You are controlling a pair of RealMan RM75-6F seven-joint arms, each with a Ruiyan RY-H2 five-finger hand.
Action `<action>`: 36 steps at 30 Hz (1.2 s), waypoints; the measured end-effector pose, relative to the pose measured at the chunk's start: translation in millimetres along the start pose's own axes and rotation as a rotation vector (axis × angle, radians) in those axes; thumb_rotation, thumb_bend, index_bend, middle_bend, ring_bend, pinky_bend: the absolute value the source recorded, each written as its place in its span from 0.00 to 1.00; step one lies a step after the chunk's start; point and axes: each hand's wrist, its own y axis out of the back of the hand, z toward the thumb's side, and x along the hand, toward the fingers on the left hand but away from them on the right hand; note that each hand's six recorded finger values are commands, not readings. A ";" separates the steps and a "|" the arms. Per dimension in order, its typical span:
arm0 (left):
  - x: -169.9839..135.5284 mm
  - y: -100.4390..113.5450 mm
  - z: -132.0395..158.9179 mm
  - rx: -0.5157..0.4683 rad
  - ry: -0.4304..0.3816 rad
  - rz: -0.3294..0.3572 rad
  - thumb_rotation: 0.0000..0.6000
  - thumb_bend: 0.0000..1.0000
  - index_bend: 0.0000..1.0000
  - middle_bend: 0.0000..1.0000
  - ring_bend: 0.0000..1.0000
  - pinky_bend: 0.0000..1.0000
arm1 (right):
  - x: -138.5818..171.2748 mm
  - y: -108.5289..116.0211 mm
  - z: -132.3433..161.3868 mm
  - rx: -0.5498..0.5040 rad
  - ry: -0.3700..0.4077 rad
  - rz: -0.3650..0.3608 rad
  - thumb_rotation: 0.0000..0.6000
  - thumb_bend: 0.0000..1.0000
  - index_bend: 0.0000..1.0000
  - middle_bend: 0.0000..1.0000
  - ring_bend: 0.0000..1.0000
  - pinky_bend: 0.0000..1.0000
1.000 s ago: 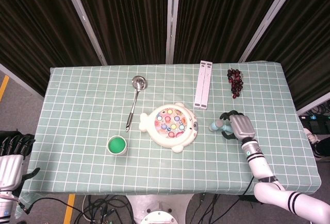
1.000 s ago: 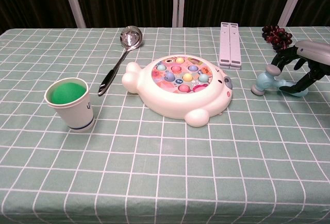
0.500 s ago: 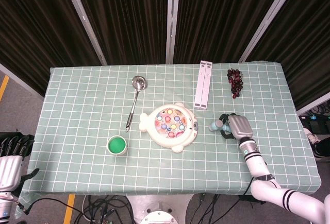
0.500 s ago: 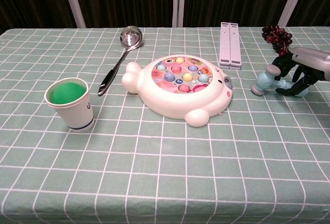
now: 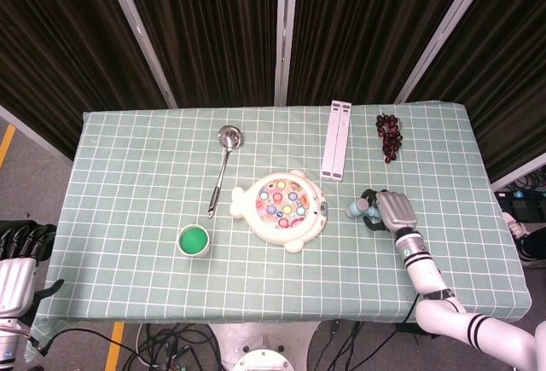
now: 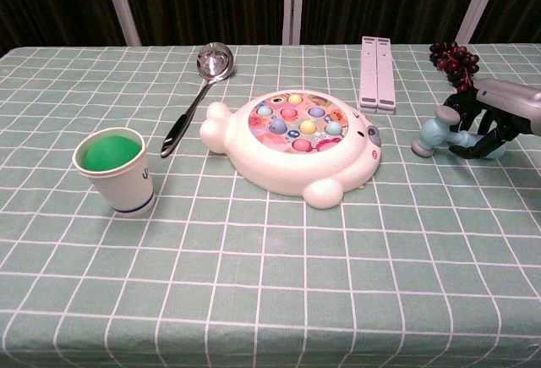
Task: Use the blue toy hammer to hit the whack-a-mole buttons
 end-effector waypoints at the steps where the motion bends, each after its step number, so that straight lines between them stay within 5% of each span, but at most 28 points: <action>1: -0.2 -0.2 -0.2 0.000 0.001 0.000 1.00 0.00 0.19 0.15 0.07 0.00 | -0.1 -0.3 0.1 -0.001 0.000 0.001 1.00 0.28 0.39 0.45 0.34 0.41; 26: 0.4 -1.6 -0.6 0.003 0.001 -0.007 1.00 0.00 0.19 0.15 0.07 0.01 | -1.1 1.6 0.8 -0.029 0.011 -0.017 1.00 0.37 0.51 0.52 0.43 0.52; 36: 0.5 -2.0 -2.1 0.003 0.005 -0.009 1.00 0.00 0.19 0.15 0.07 0.00 | -2.2 11.1 10.3 -0.055 0.081 -0.042 1.00 0.50 0.60 0.58 0.49 0.61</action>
